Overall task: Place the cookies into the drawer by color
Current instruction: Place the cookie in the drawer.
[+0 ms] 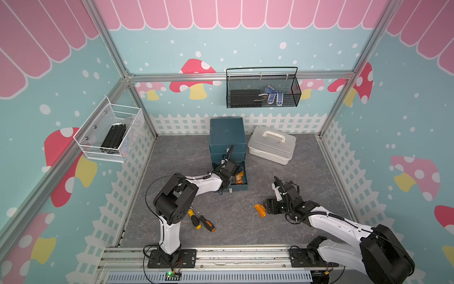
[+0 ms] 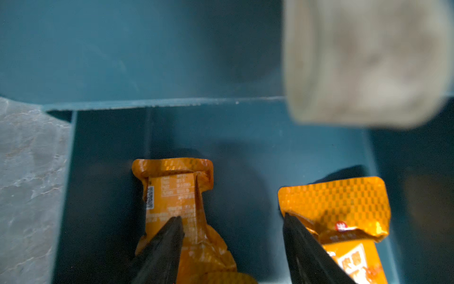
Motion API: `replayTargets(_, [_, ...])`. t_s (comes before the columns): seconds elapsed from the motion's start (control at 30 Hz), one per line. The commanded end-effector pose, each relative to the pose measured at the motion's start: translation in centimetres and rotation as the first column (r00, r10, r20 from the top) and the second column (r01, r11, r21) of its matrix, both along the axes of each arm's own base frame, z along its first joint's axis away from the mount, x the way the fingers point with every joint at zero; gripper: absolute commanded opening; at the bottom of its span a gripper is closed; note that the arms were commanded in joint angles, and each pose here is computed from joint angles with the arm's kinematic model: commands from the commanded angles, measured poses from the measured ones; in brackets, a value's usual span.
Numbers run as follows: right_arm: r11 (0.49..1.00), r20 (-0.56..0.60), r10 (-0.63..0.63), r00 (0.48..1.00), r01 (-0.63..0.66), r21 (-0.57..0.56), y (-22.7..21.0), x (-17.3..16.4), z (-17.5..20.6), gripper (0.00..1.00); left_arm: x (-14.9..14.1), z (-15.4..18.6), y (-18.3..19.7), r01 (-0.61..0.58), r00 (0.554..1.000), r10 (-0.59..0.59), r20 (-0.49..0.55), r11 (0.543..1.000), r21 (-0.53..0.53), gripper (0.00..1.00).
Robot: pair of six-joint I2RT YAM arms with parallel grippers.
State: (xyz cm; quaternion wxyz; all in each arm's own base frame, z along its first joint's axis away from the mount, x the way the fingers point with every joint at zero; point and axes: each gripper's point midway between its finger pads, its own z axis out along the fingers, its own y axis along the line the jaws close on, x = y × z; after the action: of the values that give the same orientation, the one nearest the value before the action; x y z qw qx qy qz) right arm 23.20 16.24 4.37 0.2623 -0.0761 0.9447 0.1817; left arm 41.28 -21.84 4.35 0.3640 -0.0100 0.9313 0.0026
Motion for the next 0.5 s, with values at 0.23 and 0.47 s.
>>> replayTargets(0.23, [0.998,-0.004,0.051,0.999,-0.051,-0.038,1.0,-0.4,-0.7,0.77,-2.5,5.7,-0.5,0.043,0.994,-0.035,0.105,0.997,-0.072,0.73])
replayTargets(0.47, [0.989,-0.035,0.092,0.995,-0.096,-0.115,1.8,-0.9,-1.7,0.79,-5.3,8.4,-0.6,0.077,0.986,-0.064,0.155,0.994,-0.08,0.73])
